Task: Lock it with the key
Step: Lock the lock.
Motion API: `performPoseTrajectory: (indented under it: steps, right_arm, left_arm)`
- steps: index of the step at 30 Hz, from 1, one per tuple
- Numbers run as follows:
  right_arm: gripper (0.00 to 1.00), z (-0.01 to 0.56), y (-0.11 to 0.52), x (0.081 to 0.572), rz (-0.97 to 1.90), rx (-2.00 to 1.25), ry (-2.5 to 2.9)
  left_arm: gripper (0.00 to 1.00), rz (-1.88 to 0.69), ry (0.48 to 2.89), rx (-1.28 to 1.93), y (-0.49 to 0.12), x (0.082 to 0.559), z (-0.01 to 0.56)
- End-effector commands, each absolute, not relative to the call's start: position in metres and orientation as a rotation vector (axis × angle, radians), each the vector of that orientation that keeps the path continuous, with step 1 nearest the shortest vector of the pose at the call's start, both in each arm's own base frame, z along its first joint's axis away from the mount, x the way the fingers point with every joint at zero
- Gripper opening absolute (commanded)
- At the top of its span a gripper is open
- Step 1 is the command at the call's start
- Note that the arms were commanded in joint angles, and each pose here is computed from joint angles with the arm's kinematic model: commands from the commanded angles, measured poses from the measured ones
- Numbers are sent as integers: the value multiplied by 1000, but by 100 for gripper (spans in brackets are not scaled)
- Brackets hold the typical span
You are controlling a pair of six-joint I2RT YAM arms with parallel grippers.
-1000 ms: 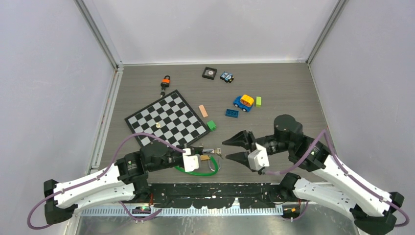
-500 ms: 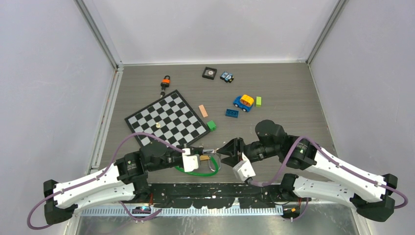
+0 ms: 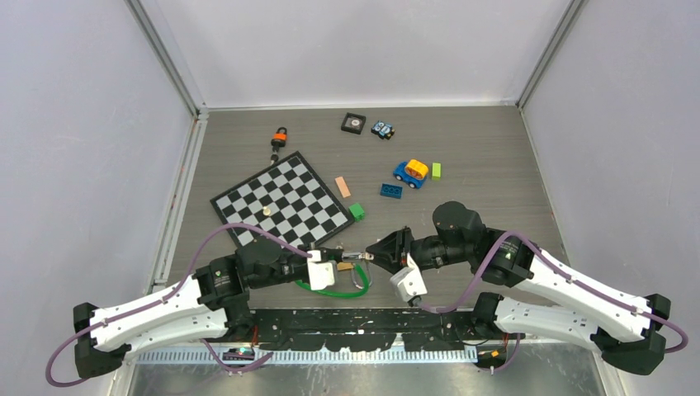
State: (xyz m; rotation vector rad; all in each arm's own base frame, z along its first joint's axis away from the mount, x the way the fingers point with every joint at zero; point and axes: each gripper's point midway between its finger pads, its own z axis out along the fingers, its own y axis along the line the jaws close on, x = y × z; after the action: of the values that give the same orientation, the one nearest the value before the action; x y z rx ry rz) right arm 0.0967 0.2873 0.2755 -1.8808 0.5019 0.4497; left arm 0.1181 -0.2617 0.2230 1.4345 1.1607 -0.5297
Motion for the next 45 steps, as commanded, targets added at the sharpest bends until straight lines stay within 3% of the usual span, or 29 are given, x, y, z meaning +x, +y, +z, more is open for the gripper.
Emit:
performPoseTrajectory:
  steps: [1, 9, 11, 22, 23, 26, 29, 31, 36, 45]
  right_arm:
    - [27, 291, 292, 96, 447, -1826, 463]
    - [14, 290, 292, 86, 532, -1811, 492]
    - [2, 290, 292, 84, 561, -1805, 508]
    - [1, 292, 294, 75, 733, -1707, 659]
    - [4, 292, 293, 74, 742, -1700, 668]
    - [28, 293, 291, 73, 751, -1680, 683]
    - [43, 295, 286, 74, 738, -1657, 694]
    - [59, 297, 283, 75, 723, -1632, 698]
    - [79, 306, 272, 81, 702, -1530, 751]
    - [89, 314, 256, 126, 972, -776, 1293]
  left_arm:
    - [0, -577, 1068, 1327, -267, 117, 271]
    - [0, -571, 1070, 1323, -266, 119, 271]
    - [0, -567, 1071, 1322, -266, 119, 271]
    - [0, -512, 1077, 1280, -259, 128, 275]
    - [0, -509, 1079, 1278, -259, 128, 275]
    - [0, -499, 1080, 1272, -258, 130, 275]
    - [0, -498, 1081, 1272, -257, 130, 275]
    - [0, -500, 1079, 1270, -257, 130, 276]
    - [0, -495, 1080, 1263, -257, 131, 277]
    - [0, -468, 1081, 1183, -248, 138, 287]
